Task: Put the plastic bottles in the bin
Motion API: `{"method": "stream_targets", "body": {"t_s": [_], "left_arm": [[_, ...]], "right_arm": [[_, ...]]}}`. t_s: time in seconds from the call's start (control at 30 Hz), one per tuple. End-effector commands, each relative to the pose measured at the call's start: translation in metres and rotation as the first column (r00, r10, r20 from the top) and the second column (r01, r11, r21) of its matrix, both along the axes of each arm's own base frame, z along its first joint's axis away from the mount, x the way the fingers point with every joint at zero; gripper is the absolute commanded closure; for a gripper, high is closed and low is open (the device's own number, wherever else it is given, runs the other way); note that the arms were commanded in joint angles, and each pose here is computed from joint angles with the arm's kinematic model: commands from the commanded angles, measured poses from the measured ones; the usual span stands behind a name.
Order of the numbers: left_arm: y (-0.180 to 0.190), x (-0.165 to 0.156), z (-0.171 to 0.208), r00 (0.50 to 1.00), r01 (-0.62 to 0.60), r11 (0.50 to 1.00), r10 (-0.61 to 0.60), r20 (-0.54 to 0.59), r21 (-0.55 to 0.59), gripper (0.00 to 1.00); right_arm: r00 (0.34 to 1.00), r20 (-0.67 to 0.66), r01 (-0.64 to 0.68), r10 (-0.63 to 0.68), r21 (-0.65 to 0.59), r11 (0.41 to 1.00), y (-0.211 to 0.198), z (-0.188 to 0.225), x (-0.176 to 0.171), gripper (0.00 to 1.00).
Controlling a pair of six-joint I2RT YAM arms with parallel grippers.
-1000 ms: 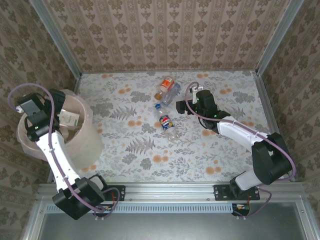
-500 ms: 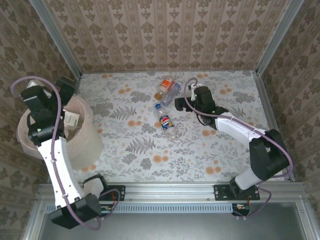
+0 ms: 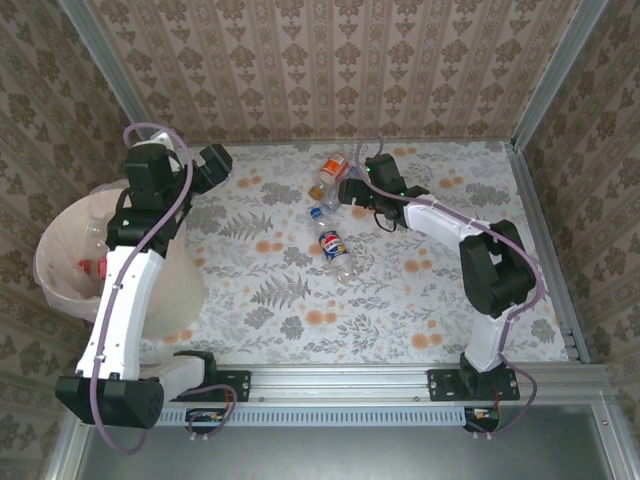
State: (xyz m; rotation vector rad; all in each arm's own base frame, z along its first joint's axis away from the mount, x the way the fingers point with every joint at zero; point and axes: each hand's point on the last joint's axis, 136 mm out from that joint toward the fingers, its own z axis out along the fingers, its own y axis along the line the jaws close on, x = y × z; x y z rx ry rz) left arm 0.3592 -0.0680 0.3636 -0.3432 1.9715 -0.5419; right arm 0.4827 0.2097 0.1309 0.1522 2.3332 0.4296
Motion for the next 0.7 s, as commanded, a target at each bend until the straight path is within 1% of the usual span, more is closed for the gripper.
{"method": "stream_targets", "body": {"t_s": [0.0, 0.1, 0.2, 0.27, 0.43, 0.57, 0.67], "left_arm": [[0.002, 0.003, 0.009, 0.999, -0.005, 0.999, 0.003, 0.047, 0.038, 0.00], [0.006, 0.001, 0.007, 0.999, -0.021, 0.998, 0.018, 0.049, 0.063, 0.00], [0.013, -0.002, 0.006, 0.997, -0.051, 0.995, 0.046, 0.063, 0.089, 0.00], [0.018, -0.005, 0.005, 0.995, -0.077, 0.992, 0.069, 0.078, 0.098, 0.00], [0.026, -0.011, 0.006, 0.990, -0.110, 0.987, 0.098, 0.103, 0.121, 0.00], [0.028, -0.012, 0.005, 0.990, -0.115, 0.985, 0.102, 0.102, 0.131, 0.00], [0.027, -0.011, 0.004, 0.990, -0.115, 0.985, 0.102, 0.101, 0.132, 0.00]], "right_arm": [[0.995, -0.048, 0.091, -0.090, 0.023, 0.996, 0.002, -0.012, 0.008, 0.11], [0.991, -0.084, 0.109, -0.107, 0.017, 0.994, 0.009, -0.021, 0.017, 0.11], [0.981, -0.136, 0.139, -0.137, 0.009, 0.990, 0.015, -0.032, 0.025, 0.07], [0.979, -0.149, 0.137, -0.136, -0.006, 0.991, 0.019, -0.039, 0.031, 0.07], [0.972, -0.193, 0.130, -0.136, -0.043, 0.991, 0.032, -0.058, 0.038, 0.11], [0.966, -0.228, 0.109, -0.121, -0.063, 0.992, 0.044, -0.076, 0.039, 0.15], [0.960, -0.250, 0.112, -0.129, -0.083, 0.990, 0.046, -0.086, 0.042, 0.17]]}}
